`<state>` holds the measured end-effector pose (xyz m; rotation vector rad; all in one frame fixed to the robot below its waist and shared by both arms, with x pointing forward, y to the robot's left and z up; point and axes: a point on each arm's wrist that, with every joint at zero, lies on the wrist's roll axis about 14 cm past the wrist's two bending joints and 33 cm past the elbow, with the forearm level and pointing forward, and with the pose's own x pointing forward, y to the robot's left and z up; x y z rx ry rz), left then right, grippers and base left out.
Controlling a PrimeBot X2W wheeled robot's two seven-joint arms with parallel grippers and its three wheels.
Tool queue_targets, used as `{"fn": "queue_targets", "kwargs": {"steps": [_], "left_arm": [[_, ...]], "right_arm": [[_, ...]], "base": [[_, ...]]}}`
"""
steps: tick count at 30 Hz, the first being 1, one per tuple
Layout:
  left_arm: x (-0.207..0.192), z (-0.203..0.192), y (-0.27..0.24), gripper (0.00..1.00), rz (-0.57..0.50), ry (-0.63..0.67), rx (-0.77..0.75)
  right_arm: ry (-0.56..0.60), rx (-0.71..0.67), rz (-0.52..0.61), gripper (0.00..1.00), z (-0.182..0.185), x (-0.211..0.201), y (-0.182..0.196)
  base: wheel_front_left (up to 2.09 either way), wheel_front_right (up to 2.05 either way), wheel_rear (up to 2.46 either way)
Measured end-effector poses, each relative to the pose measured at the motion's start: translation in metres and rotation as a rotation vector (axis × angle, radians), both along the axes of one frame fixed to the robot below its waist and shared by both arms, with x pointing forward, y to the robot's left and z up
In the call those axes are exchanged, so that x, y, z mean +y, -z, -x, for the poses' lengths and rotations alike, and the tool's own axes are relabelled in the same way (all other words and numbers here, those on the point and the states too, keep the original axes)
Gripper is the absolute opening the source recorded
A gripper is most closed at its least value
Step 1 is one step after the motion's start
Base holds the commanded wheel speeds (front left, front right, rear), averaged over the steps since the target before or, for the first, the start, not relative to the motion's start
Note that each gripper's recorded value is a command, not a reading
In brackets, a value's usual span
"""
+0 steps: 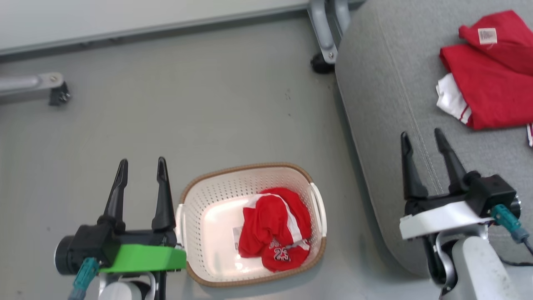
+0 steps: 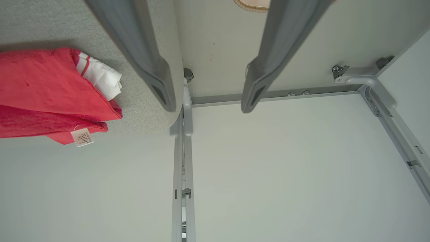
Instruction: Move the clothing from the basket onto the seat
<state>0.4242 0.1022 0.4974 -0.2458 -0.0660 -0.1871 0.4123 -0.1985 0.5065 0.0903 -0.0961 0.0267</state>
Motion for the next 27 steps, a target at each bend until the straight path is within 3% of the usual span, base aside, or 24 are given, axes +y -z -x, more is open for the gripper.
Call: {"fn": "queue_targets", "kwargs": {"steps": [9,17,27], "left_arm": [[0.028,0.052,-0.030,1.00,-0.040,-0.077,-0.069],[0.045,0.086,-0.025,1.00,-0.053,-0.134,-0.050],[0.047,0.094,-0.026,1.00,-0.099,-0.128,-0.065]], "right_arm": [[-0.142,-0.086,-0.023,1.00,0.033,0.050,-0.030],[-0.147,-0.063,-0.011,1.00,0.062,0.052,-0.023],[-0.152,-0.070,-0.015,1.00,0.072,0.055,-0.024]], "base": [[0.00,0.00,0.00],[0.00,0.00,0.00],[0.00,0.00,0.00]]}}
